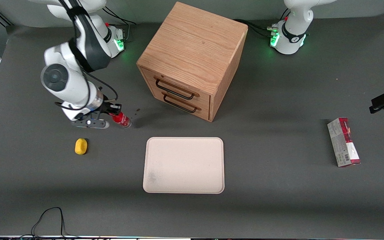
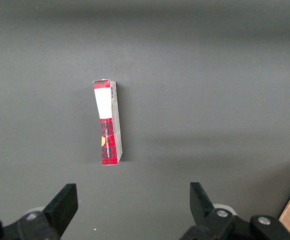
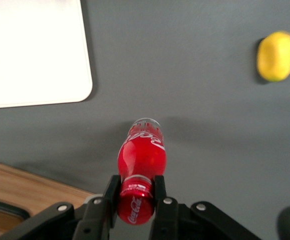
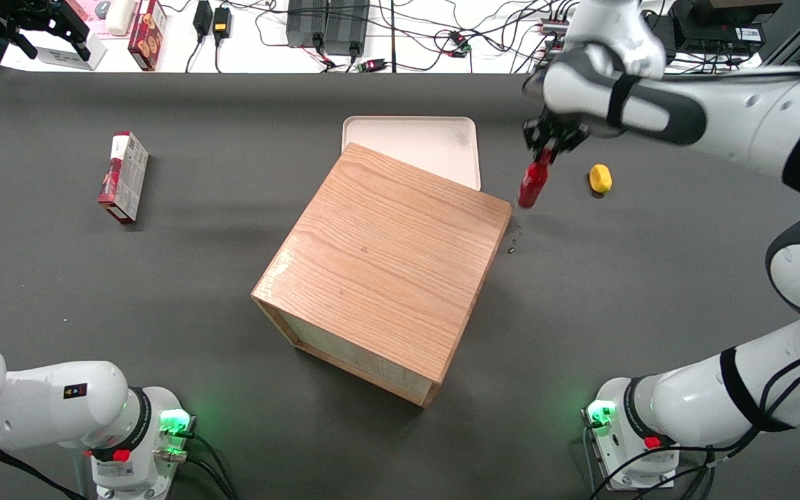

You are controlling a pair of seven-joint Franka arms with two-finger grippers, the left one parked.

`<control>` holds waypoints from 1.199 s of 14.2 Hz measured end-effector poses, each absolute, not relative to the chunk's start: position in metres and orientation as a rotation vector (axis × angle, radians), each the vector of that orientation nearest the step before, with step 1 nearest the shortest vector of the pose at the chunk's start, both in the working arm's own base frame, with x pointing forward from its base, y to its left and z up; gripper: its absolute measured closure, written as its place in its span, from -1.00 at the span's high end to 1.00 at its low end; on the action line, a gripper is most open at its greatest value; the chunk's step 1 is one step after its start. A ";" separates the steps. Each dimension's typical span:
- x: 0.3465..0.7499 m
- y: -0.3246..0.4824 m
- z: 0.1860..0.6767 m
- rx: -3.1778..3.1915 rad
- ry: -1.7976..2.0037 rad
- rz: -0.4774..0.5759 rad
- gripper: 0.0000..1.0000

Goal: Place coke bottle on tray
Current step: 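Lift the bottle with the right gripper and carry it toward the tray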

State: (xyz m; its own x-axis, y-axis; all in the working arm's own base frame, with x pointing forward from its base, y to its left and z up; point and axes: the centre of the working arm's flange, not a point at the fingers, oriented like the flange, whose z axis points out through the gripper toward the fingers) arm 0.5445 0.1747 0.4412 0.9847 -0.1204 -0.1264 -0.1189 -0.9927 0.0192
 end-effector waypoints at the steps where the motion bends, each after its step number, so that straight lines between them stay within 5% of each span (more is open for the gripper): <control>1: 0.551 0.171 0.469 3.119 -0.200 -0.197 -0.38; 8: 0.583 0.147 0.610 3.094 -0.249 -0.313 -0.38; 14: 0.645 0.157 0.568 3.114 -0.254 -0.297 -0.38; 17: 0.684 0.175 0.522 3.145 -0.309 -0.201 -0.38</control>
